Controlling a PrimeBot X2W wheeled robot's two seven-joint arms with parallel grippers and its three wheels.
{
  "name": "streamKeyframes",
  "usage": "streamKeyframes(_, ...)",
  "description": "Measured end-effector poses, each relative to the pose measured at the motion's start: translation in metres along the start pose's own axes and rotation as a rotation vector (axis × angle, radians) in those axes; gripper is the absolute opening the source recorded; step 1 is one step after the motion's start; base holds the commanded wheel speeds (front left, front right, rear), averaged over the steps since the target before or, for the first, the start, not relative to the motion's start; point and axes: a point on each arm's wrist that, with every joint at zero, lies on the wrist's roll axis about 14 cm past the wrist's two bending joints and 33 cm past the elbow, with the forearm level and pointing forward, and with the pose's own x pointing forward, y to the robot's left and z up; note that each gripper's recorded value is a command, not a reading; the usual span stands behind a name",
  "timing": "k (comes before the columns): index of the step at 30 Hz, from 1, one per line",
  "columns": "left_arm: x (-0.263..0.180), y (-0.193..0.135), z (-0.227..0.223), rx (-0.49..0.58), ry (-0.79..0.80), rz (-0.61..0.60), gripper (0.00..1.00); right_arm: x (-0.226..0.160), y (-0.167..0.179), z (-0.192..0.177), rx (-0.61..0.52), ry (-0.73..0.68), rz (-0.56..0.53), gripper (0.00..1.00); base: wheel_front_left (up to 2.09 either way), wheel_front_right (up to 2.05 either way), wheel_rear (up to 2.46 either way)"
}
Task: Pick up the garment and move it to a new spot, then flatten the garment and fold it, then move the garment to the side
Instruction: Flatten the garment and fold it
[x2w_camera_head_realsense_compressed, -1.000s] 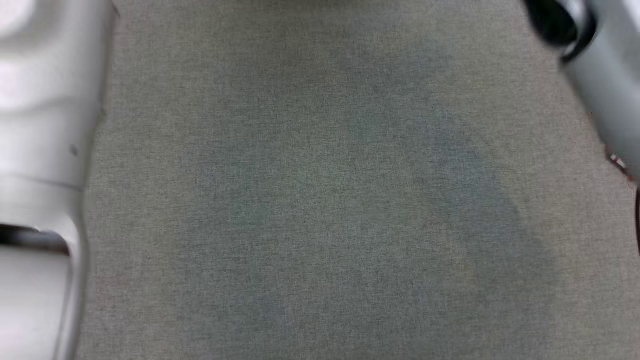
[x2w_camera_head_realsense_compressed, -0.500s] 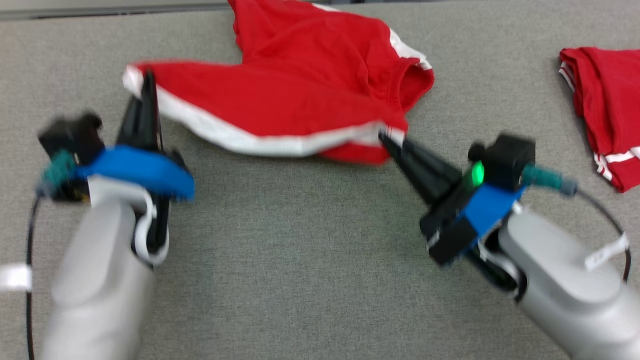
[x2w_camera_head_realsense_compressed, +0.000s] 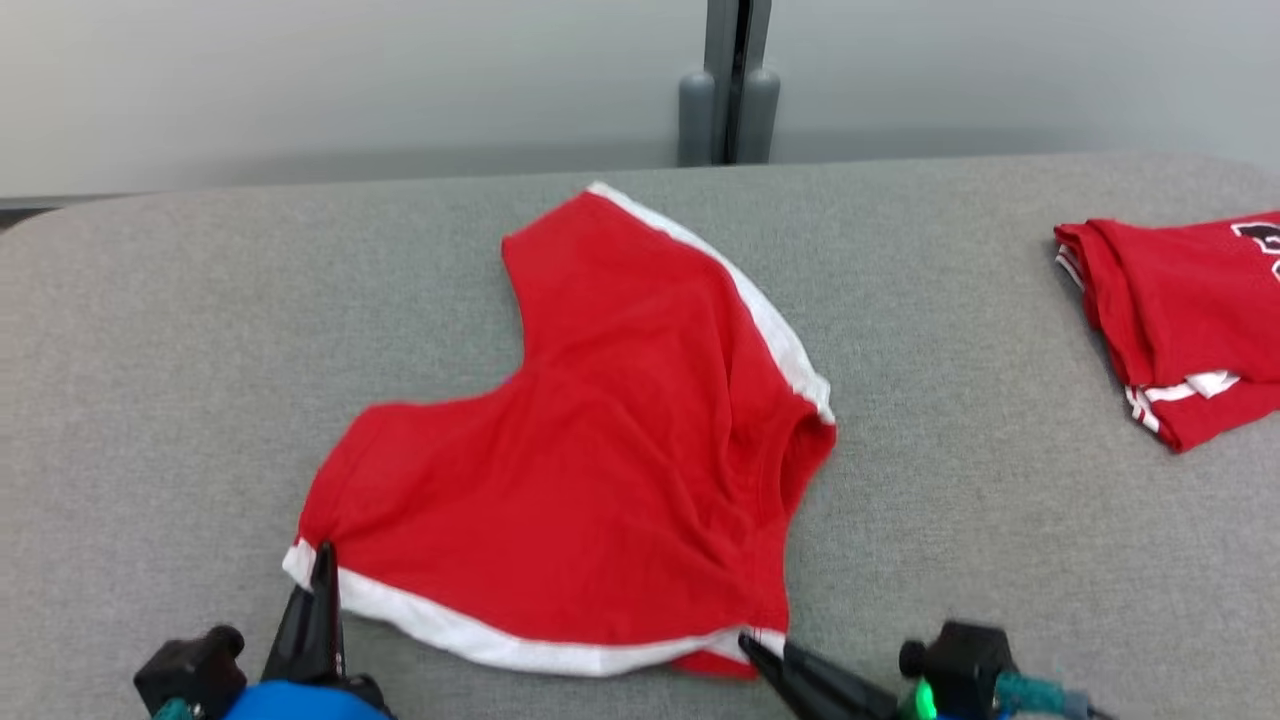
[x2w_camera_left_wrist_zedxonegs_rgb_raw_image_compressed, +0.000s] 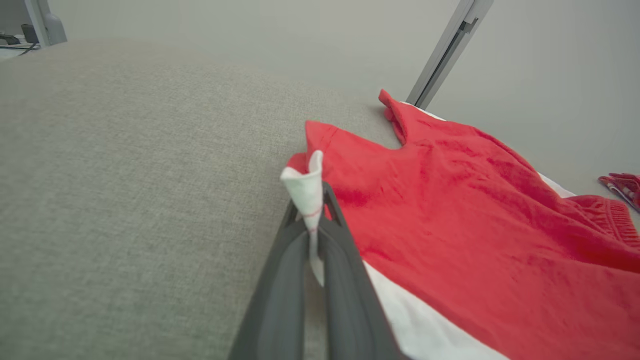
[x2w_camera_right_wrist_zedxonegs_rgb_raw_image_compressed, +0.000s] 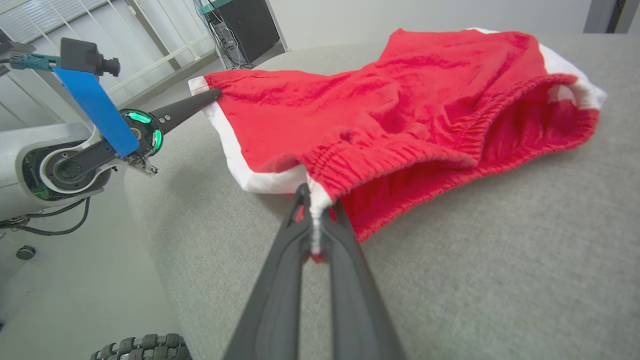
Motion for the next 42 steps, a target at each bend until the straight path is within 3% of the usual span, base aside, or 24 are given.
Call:
streamKeyframes(7, -0.030, 0.006, 0.008, 0.012, -0.008, 0.024, 0.00, -0.021, 0.030, -0.011, 0.059, -0.015, 0.006, 0.00, 0.00, 0.00, 0.00)
streamKeyframes(12, -0.022, -0.007, 0.019, 0.053, -0.006, -0.033, 0.00, -0.019, 0.023, -0.002, 0.061, -0.054, -0.029, 0.00, 0.00, 0.00, 0.00)
streamKeyframes(25, 0.120, -0.087, 0.059, 0.288, 0.011, -0.343, 0.00, 0.010, -0.059, 0.048, 0.077, -0.241, -0.267, 0.00, 0.00, 0.00, 0.00)
streamKeyframes(34, 0.226, -0.122, 0.037, 0.419, 0.108, -0.452, 0.00, 0.030, -0.117, 0.057, 0.099, -0.281, -0.415, 0.00, 0.00, 0.00, 0.00)
streamKeyframes(42, 0.258, -0.134, 0.004, 0.482, 0.195, -0.481, 0.00, 0.039, -0.128, 0.046, 0.108, -0.242, -0.434, 0.00, 0.00, 0.00, 0.00)
